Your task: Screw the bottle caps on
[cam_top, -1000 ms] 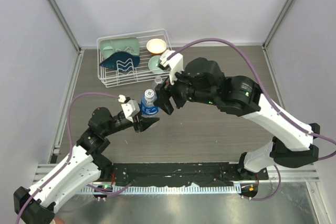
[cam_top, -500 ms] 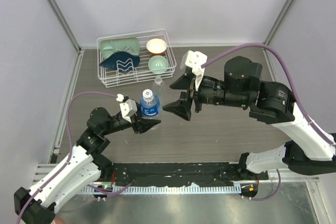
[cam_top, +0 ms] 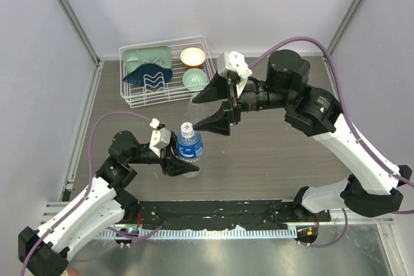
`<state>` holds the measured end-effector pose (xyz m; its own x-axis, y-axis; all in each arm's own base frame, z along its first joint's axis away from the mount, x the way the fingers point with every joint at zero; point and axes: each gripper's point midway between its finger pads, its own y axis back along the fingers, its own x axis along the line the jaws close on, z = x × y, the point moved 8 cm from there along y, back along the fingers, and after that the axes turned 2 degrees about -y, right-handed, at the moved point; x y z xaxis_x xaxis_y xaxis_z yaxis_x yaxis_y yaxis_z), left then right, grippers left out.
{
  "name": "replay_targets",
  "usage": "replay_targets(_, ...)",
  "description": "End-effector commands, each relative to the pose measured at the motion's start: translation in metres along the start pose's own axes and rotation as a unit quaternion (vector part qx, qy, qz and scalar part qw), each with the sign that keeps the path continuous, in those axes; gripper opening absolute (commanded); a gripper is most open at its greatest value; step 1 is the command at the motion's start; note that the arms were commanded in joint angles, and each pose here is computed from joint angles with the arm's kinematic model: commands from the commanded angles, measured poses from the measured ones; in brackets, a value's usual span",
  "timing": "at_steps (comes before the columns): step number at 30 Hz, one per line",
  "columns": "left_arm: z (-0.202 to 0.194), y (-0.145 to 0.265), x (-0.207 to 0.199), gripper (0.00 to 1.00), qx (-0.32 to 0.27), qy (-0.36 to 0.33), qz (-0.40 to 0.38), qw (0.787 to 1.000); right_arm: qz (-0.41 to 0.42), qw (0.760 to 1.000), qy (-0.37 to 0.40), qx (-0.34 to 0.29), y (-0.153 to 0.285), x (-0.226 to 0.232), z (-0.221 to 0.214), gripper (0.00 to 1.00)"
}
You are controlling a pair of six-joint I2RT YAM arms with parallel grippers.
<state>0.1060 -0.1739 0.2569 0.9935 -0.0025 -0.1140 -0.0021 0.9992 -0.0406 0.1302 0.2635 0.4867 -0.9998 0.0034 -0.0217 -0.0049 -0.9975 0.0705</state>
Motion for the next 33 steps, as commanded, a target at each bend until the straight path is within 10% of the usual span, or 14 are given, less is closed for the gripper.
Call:
replay_targets(1,0.025,-0.001,-0.017,0.00,-0.020,-0.033,-0.067,0.997,0.115,0.992,0.016,-0.050,-0.010,0.013,0.014,0.71)
replay_targets(13,0.039,-0.003,-0.023,0.00,-0.033,-0.042,-0.082,0.995,0.187,0.982,-0.009,-0.038,-0.029,0.012,-0.001,0.54)
replay_targets(33,0.046,-0.003,-0.022,0.00,-0.042,-0.047,-0.068,0.996,0.198,0.979,-0.024,-0.038,-0.042,0.006,-0.014,0.54)
